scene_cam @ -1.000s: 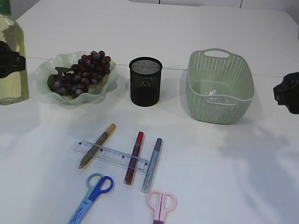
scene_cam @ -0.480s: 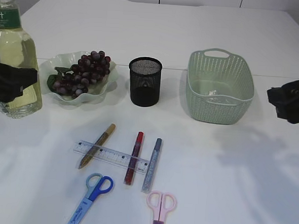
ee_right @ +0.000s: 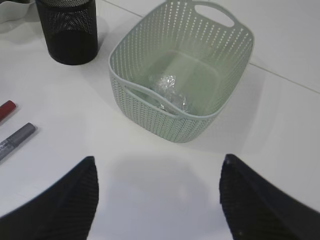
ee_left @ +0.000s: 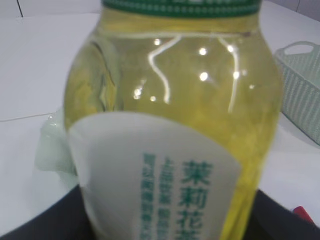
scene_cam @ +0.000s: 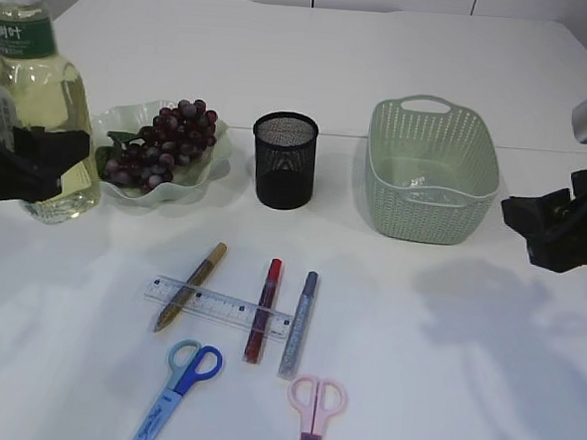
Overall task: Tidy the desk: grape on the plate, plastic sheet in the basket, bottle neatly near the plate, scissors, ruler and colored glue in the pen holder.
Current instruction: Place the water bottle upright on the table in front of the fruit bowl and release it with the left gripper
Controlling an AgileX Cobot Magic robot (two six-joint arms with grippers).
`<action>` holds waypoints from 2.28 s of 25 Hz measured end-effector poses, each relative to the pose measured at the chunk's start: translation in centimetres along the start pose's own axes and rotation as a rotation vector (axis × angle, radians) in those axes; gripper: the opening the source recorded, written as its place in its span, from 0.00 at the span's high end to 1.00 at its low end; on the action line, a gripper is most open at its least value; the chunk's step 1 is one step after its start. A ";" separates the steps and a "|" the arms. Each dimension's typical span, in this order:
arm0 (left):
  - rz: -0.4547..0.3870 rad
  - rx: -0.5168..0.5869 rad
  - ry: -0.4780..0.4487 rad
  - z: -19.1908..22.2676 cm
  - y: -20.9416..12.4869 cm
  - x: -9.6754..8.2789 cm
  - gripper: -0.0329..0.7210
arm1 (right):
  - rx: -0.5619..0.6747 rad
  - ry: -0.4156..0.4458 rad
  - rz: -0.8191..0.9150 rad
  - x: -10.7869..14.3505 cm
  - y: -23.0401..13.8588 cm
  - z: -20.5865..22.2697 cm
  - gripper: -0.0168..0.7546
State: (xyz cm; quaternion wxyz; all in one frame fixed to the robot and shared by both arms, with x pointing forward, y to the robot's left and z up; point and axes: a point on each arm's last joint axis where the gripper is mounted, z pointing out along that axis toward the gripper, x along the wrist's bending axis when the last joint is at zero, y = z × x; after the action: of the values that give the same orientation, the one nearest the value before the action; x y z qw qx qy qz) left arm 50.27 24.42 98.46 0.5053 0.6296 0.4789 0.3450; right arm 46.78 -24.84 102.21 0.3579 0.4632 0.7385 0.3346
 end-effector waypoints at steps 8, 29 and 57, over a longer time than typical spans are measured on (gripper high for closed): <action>-0.020 -0.022 -0.006 1.3 -1.5 0.2 0.41 | -0.020 -0.053 0.097 -1.9 -0.3 0.0 0.22; -0.038 -0.008 -0.010 2.6 -3.4 0.4 0.41 | 0.047 0.002 0.263 -1.6 -2.3 4.2 0.22; -0.091 0.024 0.097 5.9 -9.2 1.9 0.41 | -0.087 0.049 0.208 -1.3 -1.1 4.2 0.22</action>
State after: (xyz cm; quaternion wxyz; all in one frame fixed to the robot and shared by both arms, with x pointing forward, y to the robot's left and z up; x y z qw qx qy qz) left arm 53.93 24.70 87.99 0.4891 0.5957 0.5349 0.3462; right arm 50.25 -25.76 99.45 0.3228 0.5130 0.6797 0.4130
